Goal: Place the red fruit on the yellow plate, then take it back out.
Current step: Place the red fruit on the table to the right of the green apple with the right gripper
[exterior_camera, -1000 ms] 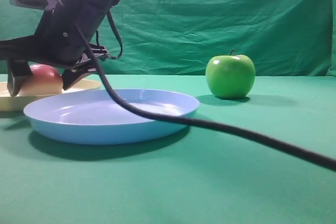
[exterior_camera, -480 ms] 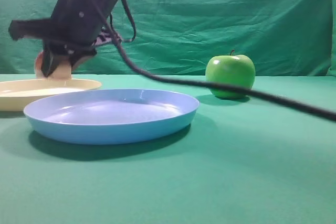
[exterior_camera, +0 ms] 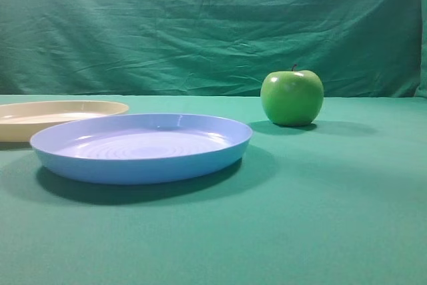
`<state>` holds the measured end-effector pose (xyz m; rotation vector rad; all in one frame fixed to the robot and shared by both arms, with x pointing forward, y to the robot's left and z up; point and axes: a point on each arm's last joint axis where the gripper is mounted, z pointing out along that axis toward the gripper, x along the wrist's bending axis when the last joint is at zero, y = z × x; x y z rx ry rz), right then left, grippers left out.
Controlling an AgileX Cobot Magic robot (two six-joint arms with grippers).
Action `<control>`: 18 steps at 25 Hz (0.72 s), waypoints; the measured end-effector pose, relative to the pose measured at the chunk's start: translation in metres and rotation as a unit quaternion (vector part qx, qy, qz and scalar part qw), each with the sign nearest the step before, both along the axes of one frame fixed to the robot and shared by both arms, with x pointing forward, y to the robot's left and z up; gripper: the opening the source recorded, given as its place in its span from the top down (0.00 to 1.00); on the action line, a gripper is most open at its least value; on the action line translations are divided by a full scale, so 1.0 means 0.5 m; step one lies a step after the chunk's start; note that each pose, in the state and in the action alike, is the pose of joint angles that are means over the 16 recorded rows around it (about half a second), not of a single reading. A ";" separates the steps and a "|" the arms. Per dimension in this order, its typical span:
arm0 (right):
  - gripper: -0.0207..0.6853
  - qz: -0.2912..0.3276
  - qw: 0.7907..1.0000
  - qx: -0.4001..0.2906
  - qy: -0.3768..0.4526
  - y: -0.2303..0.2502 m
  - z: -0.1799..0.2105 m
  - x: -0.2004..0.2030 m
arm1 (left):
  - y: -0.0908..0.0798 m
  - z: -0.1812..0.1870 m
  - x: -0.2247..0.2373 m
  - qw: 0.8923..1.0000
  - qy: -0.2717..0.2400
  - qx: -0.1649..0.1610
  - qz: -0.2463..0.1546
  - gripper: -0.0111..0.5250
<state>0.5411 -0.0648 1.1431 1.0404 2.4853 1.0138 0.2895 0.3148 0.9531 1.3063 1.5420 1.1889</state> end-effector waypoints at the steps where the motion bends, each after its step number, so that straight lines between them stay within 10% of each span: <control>1: 0.71 -0.009 1.000 0.001 0.000 -0.022 0.000 -0.015 | 0.000 0.000 0.000 1.000 0.000 0.000 0.000 0.98; 18: 0.71 -0.164 0.985 -0.017 0.039 -0.294 -0.221 -0.219 | 0.000 0.000 0.000 1.000 0.000 0.000 0.000 0.98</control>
